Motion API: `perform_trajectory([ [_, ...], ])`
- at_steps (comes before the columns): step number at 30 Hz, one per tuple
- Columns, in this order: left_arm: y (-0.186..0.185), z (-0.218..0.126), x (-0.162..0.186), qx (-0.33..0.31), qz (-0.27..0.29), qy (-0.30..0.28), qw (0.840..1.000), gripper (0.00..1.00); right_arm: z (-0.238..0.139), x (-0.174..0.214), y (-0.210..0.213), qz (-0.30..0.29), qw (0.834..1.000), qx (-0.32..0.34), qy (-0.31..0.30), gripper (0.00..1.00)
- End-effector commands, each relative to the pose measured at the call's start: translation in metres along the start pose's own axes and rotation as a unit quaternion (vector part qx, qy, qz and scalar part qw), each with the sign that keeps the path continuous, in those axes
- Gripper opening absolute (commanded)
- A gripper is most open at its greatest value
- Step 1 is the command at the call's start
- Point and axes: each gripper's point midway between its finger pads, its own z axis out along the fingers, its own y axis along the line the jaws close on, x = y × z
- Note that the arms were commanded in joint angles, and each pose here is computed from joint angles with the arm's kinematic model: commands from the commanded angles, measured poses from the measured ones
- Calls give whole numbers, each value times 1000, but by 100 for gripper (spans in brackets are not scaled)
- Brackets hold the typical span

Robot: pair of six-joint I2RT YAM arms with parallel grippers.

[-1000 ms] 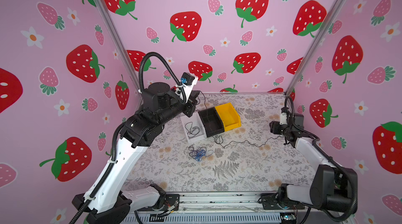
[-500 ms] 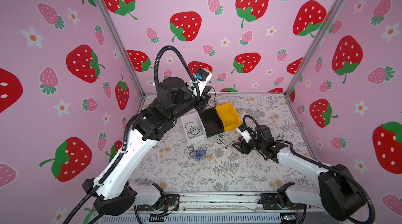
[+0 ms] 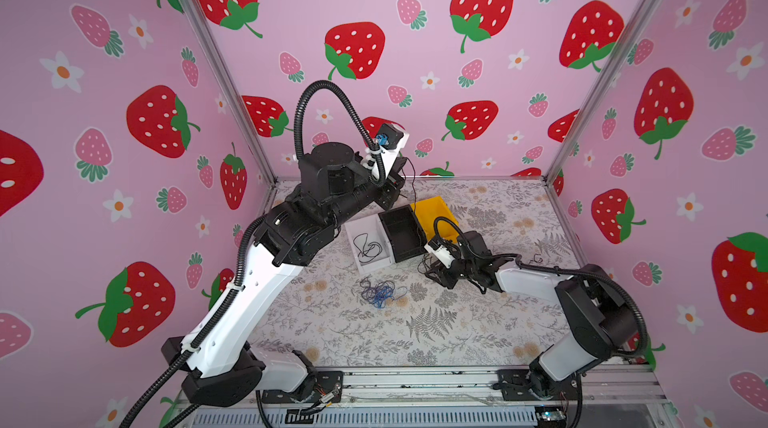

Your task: Untangle the cables

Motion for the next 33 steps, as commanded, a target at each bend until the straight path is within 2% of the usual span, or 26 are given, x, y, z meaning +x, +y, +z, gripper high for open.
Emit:
perform_trajectory([
  [1, 13, -17, -25, -27, 18, -30, 999, 0, 1, 9, -12, -3, 999, 30, 31, 12],
  [4, 24, -26, -27, -51, 35, -22, 998, 0, -15, 13, -32, 8, 996, 87, 25, 1],
  [8, 39, -42, -30, -78, 45, -18, 996, 0, -49, 20, -77, 63, 986, 155, 18, 0],
  [12, 52, -54, -29, -99, 47, -16, 994, 0, -77, 39, -120, 115, 971, 205, 39, 0],
  [17, 64, -65, -29, -117, 41, -17, 992, 0, -98, 59, -158, 148, 957, 245, 55, 0],
  [27, 67, -68, -32, -118, 43, -20, 992, 0, -121, 107, -219, 238, 913, 310, 115, 0],
  [33, 67, -69, -35, -118, 45, -22, 992, 0, -129, 114, -238, 250, 903, 329, 122, 0],
])
